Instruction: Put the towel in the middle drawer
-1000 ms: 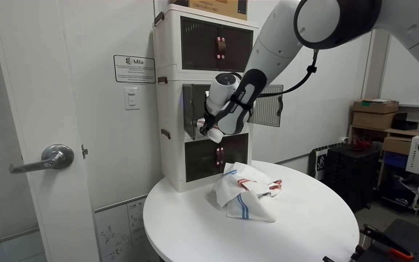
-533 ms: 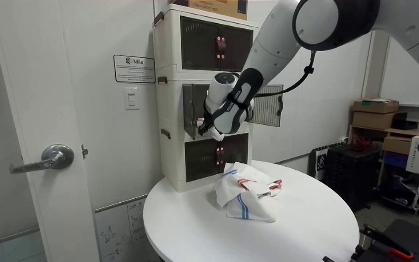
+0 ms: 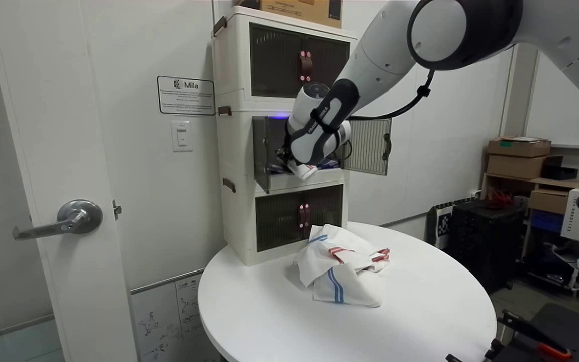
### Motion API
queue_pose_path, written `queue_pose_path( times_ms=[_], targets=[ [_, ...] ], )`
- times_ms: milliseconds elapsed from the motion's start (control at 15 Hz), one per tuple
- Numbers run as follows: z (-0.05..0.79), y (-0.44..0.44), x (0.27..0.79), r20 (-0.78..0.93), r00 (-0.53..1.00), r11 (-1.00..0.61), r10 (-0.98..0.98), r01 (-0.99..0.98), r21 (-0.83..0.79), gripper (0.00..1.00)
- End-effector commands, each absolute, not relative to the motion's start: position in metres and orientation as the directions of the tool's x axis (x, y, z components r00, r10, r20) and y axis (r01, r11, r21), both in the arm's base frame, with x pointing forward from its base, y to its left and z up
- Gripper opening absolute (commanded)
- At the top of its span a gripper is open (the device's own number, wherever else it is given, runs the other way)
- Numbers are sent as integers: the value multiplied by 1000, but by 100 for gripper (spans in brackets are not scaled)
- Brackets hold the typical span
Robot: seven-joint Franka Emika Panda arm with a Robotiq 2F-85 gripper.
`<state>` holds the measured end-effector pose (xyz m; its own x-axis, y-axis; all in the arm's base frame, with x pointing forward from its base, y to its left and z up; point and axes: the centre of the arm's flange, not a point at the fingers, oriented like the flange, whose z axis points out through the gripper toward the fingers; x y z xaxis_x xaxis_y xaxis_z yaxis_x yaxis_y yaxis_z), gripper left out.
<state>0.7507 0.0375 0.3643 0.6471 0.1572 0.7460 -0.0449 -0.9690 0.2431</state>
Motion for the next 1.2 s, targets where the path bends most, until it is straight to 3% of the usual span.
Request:
queue_pose_path(
  times_ms=[0,867,933,1000,1133],
  targets=[
    [388,32,767,785,616,-979,74,-105,175,5],
    [428,51,797,849,523,-983,-75,-181,24,5],
    [424,54,797,841,539,-985,-52,-166,46,30],
    [420,58,798,834,550,-986,-41,-157,55,32],
    [410,64,796,818,575,-988,-24,-139,69,45]
  ],
)
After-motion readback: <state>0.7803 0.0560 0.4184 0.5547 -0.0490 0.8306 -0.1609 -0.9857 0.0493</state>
